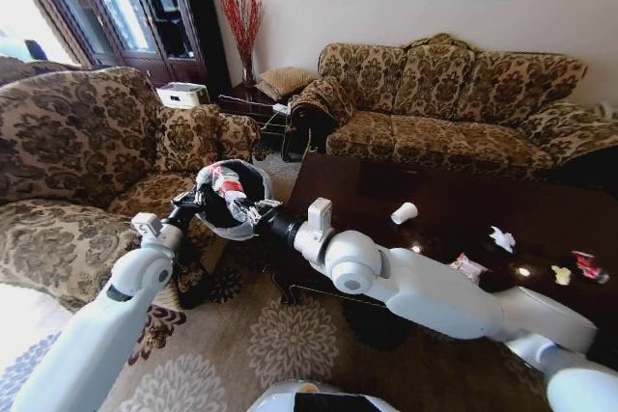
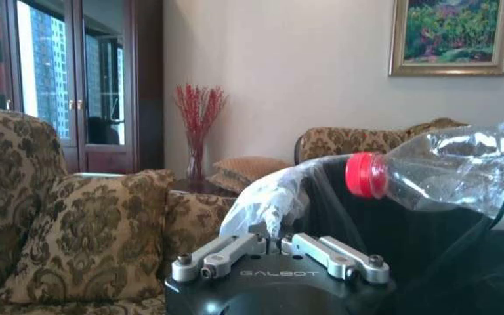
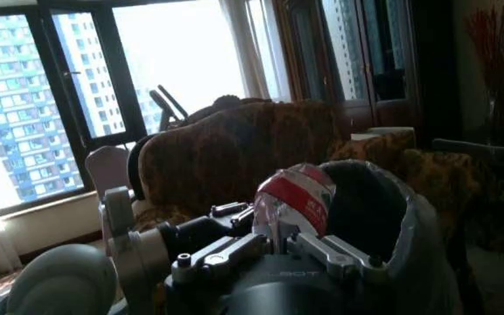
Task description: Move to the front of the table and place the trash on the table into the trash bin.
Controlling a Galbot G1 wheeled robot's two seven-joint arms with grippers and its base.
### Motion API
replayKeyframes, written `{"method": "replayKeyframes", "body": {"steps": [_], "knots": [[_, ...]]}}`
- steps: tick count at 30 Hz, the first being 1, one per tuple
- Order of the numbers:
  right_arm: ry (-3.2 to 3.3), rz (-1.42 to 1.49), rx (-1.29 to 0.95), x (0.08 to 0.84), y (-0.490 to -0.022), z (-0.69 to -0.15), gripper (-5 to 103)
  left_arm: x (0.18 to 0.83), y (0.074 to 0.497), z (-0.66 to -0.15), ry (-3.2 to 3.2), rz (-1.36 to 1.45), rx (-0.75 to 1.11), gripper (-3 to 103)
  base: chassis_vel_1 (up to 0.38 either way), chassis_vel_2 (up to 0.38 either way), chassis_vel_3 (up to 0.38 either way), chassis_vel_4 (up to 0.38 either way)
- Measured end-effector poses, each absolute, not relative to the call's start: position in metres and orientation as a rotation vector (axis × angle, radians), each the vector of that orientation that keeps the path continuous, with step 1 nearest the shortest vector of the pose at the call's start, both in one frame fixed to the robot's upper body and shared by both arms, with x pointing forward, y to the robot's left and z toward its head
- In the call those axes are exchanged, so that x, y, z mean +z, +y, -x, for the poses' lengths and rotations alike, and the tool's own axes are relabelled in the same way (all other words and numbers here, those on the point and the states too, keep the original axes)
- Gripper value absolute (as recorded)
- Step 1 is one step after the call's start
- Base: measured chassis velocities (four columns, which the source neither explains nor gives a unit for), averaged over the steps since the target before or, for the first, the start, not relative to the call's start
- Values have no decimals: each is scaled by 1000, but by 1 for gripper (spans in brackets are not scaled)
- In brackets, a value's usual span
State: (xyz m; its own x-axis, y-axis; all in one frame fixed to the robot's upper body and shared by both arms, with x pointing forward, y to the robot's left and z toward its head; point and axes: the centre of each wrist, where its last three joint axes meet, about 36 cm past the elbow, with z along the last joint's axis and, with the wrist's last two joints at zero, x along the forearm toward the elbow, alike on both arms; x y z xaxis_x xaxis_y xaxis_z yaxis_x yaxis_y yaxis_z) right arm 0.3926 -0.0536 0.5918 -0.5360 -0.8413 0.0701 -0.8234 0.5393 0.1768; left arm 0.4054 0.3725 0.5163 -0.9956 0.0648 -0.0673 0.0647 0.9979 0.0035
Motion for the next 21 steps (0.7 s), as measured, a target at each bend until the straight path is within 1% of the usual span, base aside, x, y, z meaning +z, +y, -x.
{"method": "replayKeyframes", "body": {"steps": [4, 5, 6, 9, 11, 14, 15, 18, 19, 20, 21], "knots": [[-2624, -1402, -177, 590, -52, -397, 2, 519, 370, -404, 3065, -111, 1, 3, 0, 0, 0, 0], [-2627, -1399, -172, 590, -51, -399, -1, 519, 369, -404, 3063, -114, -1, 3, 0, 0, 0, 0], [-2627, -1399, -172, 590, -51, -399, -1, 519, 369, -404, 3063, -114, -1, 3, 0, 0, 0, 0], [-2645, -1392, -165, 593, -48, -406, 14, 522, 365, -402, 3059, -122, -7, 3, 0, 0, 0, 0], [-2649, -1390, -164, 594, -47, -408, 14, 523, 364, -401, 3057, -126, -9, 3, 0, 0, 0, 0], [-2664, -1393, -159, 597, -44, -410, 30, 524, 361, -398, 3056, -131, -13, 3, 0, 0, 0, 0], [-2664, -1393, -159, 597, -44, -410, 30, 524, 361, -398, 3056, -131, -13, 3, 0, 0, 0, 0], [-2681, -1396, -155, 600, -44, -411, 47, 522, 359, -394, 3058, -131, -19, 3, 0, 0, 0, 0], [-2681, -1396, -155, 600, -44, -411, 47, 522, 359, -394, 3058, -131, -19, 3, 0, 0, 0, 0], [-2700, -1395, -152, 602, -45, -412, 52, 522, 358, -393, 3061, -132, -21, 3, 0, 0, 0, 0], [-2723, -1393, -152, 605, -46, -413, 52, 522, 357, -392, 3064, -133, -21, 3, 0, 0, 0, 0]]}}
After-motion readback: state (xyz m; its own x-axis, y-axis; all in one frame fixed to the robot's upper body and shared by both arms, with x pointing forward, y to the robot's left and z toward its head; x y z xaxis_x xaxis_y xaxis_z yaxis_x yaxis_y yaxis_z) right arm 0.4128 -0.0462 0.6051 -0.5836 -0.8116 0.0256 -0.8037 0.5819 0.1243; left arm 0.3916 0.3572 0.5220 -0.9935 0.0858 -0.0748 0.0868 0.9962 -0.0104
